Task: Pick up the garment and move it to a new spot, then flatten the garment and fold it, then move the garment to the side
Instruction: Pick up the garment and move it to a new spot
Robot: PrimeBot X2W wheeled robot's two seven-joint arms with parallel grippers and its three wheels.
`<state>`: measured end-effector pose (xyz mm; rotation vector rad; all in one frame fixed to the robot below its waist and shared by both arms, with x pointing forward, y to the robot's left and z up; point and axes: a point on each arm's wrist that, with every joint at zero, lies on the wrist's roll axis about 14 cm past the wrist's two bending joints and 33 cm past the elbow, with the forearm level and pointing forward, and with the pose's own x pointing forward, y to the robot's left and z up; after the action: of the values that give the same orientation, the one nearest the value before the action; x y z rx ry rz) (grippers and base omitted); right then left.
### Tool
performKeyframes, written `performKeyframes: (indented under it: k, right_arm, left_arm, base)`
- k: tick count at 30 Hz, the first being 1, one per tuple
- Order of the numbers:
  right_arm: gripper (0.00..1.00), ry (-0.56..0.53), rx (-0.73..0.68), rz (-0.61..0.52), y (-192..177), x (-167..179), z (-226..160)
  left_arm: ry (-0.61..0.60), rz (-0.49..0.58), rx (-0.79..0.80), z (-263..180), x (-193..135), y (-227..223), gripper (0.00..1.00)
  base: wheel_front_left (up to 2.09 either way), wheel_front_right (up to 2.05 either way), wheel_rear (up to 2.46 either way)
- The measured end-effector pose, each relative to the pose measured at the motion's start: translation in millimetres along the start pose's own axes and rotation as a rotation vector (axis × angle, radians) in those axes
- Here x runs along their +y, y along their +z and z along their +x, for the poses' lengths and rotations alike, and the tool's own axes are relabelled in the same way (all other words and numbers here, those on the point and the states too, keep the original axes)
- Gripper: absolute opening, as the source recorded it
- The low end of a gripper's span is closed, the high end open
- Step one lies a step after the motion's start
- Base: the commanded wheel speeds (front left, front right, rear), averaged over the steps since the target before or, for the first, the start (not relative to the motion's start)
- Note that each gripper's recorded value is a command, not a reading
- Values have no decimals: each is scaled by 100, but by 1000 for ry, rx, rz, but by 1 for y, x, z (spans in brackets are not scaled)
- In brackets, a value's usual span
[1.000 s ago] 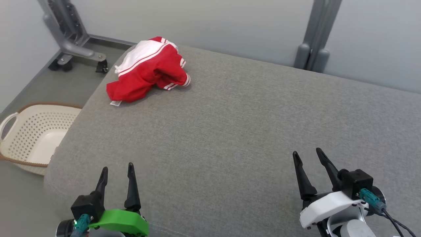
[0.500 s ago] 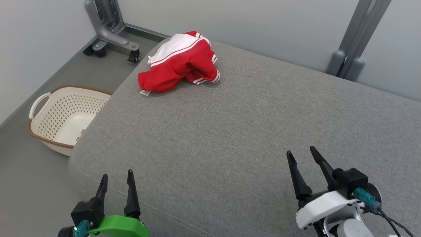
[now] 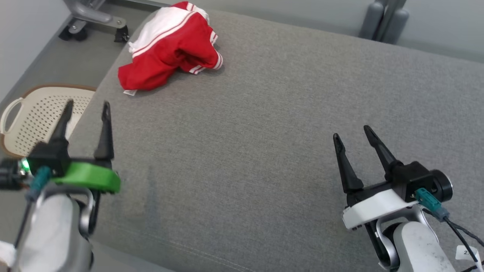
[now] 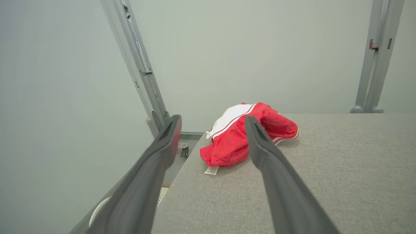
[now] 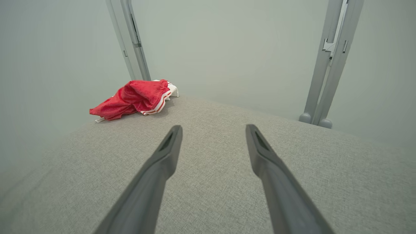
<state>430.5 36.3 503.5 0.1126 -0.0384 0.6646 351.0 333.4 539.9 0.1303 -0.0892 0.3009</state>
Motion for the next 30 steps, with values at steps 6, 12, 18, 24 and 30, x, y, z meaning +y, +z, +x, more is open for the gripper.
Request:
performKeyframes:
  k: [6,12,18,24,30]
  right_arm:
    - [100,-76,-43,-22,11,-33,0]
    - [100,-156,-45,-50,11,-66,-8]
    - [100,-222,5,-42,-12,-93,-16]
    - [100,-302,56,-43,-37,-123,-28]
    - [100,-361,95,-49,-53,-142,-41]
  left_arm:
    - [-132,118,-5,91,-21,29,100]
    - [-176,168,198,152,-40,-13,100]
    - [-208,132,398,175,-69,-84,100]
    - [-239,106,529,179,-93,-145,100]
    - [-250,104,481,193,-109,-159,0]
  base:
    - [0,0,0]
    - [0,0,0]
    - [0,0,0]
    - [0,0,0]
    - [0,0,0]
